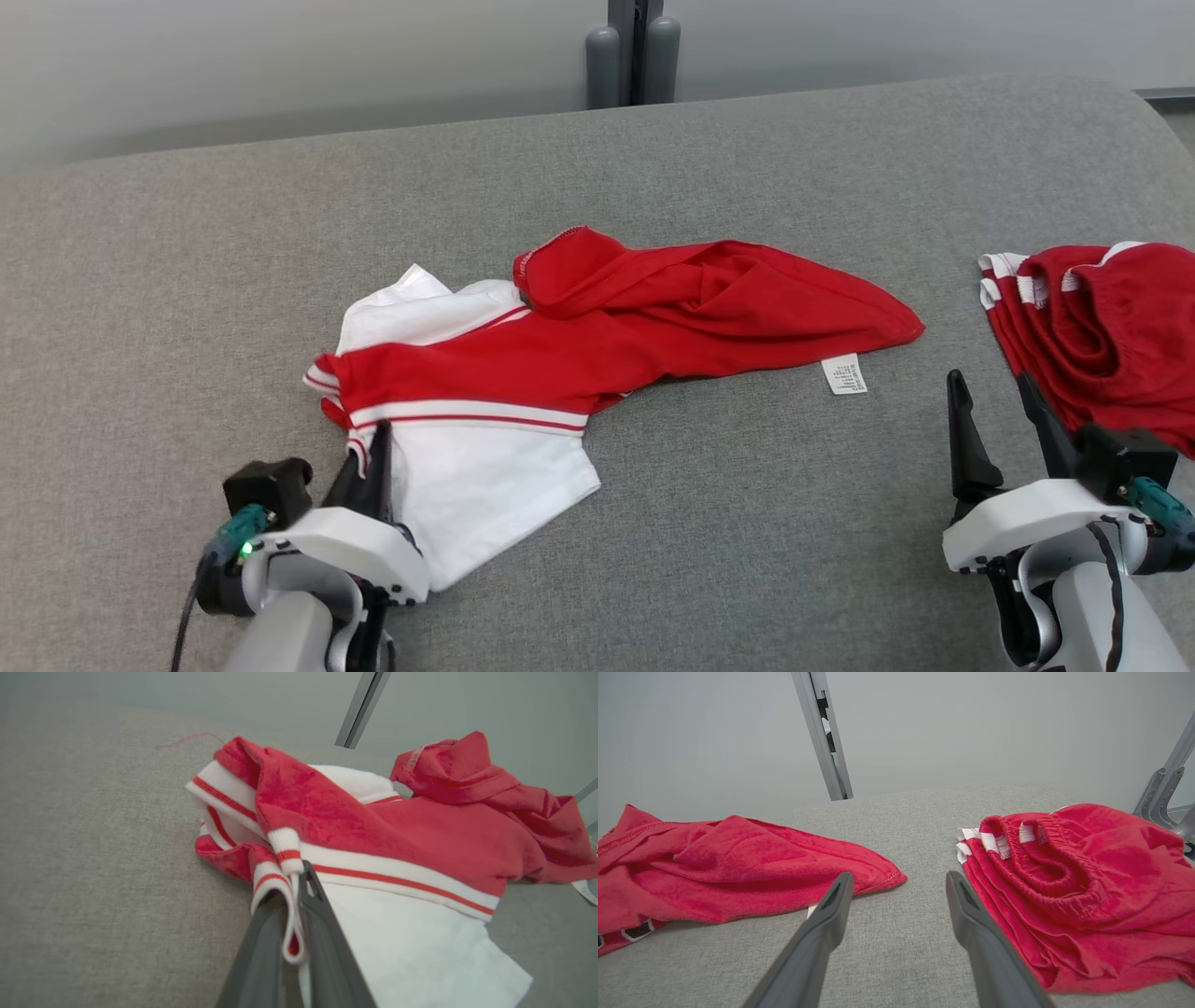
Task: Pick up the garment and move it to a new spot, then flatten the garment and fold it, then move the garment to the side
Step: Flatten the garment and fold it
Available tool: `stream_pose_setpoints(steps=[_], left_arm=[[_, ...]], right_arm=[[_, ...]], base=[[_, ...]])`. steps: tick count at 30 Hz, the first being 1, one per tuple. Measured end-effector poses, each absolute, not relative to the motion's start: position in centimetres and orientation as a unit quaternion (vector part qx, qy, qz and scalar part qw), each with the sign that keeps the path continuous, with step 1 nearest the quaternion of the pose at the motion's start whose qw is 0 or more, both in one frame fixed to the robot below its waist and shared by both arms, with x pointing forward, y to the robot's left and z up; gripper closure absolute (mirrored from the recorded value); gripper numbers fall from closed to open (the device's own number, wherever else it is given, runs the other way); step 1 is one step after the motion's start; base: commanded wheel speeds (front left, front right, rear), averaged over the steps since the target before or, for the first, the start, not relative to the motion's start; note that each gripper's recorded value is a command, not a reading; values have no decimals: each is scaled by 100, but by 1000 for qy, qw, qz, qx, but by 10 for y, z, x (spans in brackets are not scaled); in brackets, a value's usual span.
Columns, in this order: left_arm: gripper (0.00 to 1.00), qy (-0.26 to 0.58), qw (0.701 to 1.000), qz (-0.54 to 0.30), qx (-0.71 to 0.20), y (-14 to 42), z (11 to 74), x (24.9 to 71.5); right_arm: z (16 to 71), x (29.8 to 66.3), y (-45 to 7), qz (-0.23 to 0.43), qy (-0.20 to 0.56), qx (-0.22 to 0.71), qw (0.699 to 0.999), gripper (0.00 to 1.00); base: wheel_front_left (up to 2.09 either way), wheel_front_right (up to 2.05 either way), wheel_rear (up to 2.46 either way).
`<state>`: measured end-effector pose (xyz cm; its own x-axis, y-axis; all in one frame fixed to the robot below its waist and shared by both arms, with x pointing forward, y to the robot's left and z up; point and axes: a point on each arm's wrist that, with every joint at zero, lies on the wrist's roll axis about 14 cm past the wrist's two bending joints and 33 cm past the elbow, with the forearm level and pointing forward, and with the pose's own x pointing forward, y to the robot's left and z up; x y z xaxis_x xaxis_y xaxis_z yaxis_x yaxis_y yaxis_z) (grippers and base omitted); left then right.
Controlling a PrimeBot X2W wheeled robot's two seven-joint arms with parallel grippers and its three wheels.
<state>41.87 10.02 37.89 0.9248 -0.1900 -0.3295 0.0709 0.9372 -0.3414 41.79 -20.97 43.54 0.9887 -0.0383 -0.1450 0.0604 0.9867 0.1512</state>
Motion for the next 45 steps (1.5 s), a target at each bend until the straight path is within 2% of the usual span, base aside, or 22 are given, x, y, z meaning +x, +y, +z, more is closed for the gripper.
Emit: stream_pose_setpoints(steps=[11, 12, 13, 14, 21, 32, 45], left_arm=[[100, 112, 990, -23, -78, 162, 415, 456], [78, 108, 991, -16, -71, 168, 417, 457], [49, 104, 992, -7, -67, 173, 419, 458], [0, 100, 993, 2, -66, 178, 421, 459], [0, 121, 989, 6, -79, 171, 406, 435], [0, 128, 985, 30, -109, 177, 401, 377], [0, 105, 990, 41, -88, 188, 416, 345]], right_arm=[[439, 419, -201, -12, 66, 82, 994, 0], [439, 419, -198, -8, 67, 83, 994, 0], [438, 419, -195, -3, 68, 83, 994, 0], [437, 419, -191, 3, 69, 83, 994, 0], [440, 420, -177, 23, 67, 88, 994, 0], [470, 407, -172, 34, 24, 83, 996, 0], [476, 389, -164, 43, 16, 92, 995, 0]], base=[[0, 0, 0], [0, 0, 0], [0, 0, 0], [0, 0, 0], [0, 0, 0], [0, 0, 0], [0, 0, 0]])
